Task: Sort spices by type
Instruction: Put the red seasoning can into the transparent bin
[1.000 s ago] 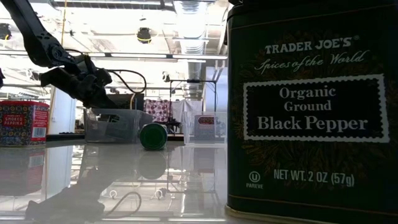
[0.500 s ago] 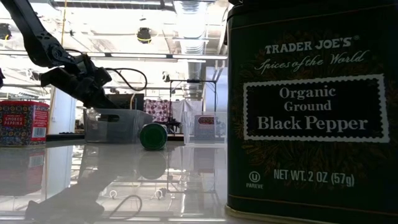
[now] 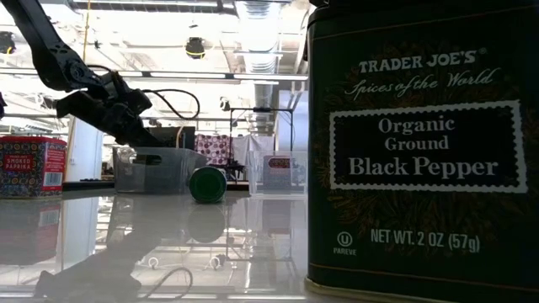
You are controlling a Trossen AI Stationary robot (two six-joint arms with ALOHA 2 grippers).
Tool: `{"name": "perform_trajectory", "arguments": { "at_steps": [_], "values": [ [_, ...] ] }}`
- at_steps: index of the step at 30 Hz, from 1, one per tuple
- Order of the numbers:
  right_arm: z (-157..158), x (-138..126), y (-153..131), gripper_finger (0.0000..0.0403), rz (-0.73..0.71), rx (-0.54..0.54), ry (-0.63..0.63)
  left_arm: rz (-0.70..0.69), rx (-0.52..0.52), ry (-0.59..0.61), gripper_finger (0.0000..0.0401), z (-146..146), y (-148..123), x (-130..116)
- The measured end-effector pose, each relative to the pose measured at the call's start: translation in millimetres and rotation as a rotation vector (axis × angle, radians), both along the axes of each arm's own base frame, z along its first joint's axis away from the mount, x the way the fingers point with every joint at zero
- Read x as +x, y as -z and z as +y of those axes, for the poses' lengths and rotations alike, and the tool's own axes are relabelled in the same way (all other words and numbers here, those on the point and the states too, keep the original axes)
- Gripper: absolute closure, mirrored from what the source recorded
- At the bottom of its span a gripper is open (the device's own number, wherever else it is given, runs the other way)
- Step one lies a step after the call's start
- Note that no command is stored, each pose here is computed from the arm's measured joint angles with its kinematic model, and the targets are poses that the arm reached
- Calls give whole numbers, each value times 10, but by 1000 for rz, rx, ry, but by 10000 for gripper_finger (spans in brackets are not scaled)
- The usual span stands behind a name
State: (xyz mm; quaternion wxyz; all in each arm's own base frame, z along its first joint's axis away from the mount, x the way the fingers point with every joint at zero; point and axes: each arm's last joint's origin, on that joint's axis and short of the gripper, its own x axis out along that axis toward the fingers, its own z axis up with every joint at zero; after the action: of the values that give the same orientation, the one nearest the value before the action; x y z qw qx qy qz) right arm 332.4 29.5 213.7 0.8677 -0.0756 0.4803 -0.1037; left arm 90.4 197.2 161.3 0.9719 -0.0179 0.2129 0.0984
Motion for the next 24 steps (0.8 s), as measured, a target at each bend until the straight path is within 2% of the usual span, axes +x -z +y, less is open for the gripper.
{"name": "perform_trajectory", "arguments": {
  "at_steps": [9, 14, 17, 24],
  "values": [
    [0, 0, 0, 104, 0, 0, 0, -75, 0, -31, 197, 39, -103, 19],
    [-1, -1, 14, 104, -13, 16, 26, -121, -3, -41, 197, -41, -269, 35],
    [-35, -21, 115, 104, -38, 33, 57, -153, -19, -39, 197, -163, -413, 89],
    [-251, -128, 323, 104, -7, 61, 179, -124, 35, -103, 197, -662, -702, 291]
  ]
}}
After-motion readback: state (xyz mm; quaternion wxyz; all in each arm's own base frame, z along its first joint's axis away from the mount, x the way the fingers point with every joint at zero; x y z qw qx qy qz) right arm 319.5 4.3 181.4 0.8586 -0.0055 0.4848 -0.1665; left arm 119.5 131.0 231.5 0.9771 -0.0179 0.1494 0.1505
